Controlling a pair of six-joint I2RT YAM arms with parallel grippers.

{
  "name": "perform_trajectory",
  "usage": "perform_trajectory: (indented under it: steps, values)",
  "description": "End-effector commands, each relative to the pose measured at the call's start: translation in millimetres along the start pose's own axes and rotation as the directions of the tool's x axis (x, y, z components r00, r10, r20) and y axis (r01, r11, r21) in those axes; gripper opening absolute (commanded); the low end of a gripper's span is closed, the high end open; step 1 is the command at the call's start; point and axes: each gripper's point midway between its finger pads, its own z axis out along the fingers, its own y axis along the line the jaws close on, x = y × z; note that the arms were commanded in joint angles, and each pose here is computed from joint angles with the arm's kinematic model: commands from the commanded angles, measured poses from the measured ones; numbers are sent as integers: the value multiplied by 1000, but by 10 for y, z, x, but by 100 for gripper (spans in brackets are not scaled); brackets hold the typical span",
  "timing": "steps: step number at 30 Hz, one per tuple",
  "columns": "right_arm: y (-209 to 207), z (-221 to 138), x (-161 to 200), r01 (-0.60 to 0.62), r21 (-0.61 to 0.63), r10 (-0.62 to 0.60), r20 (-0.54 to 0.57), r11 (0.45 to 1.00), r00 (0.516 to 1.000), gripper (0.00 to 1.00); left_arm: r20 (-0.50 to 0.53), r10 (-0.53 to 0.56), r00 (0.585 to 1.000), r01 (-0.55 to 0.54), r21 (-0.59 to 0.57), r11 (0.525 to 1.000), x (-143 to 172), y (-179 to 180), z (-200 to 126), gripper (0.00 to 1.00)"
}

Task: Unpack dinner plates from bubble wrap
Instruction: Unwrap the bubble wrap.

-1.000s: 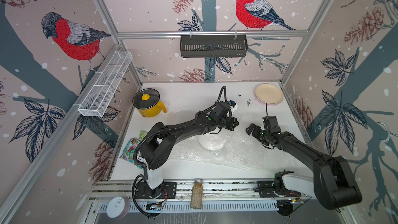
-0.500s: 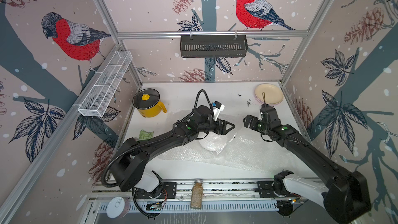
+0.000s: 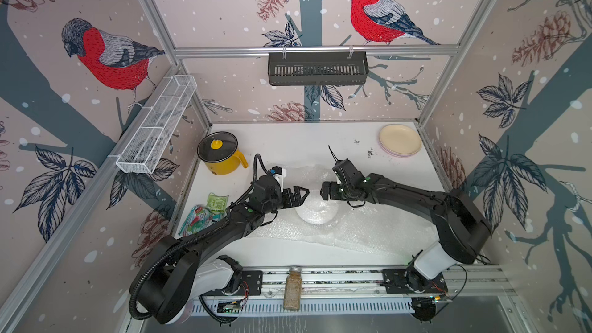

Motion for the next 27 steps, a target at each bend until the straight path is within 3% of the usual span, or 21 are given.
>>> perform_trajectory:
  steps: [1,4,8,13,18,21,24,27]
  values:
    - [-118,-144,255,-52,-6,52,-30,999,998,98,32,-70,997,70,13,997,-76,98,6,96]
    - [-443,-338,495,-95,54,96,-30,994,995,99,34,-102,994,102,8,995,-80,190,-11,96]
    - [-845,-499,626,-200,57,201,-5,978,980,99,42,-67,997,67,16,998,-183,95,-53,96]
    - [-1124,-846,269,-305,63,290,176,950,941,97,22,51,998,-52,94,994,-216,-231,-97,94]
    - [-905,-1068,-179,-277,-59,281,327,959,902,92,-96,222,970,-222,12,975,60,-390,146,92]
    - [-768,-1018,-311,-253,-83,266,295,964,918,91,-178,251,952,-234,111,966,269,-612,289,84]
    - [-776,-927,-371,-252,-62,259,258,966,931,91,-243,286,927,-245,187,951,481,-817,396,84]
    - [-784,-911,-430,-246,-85,260,249,965,933,98,-302,249,920,-176,248,953,651,-857,433,85]
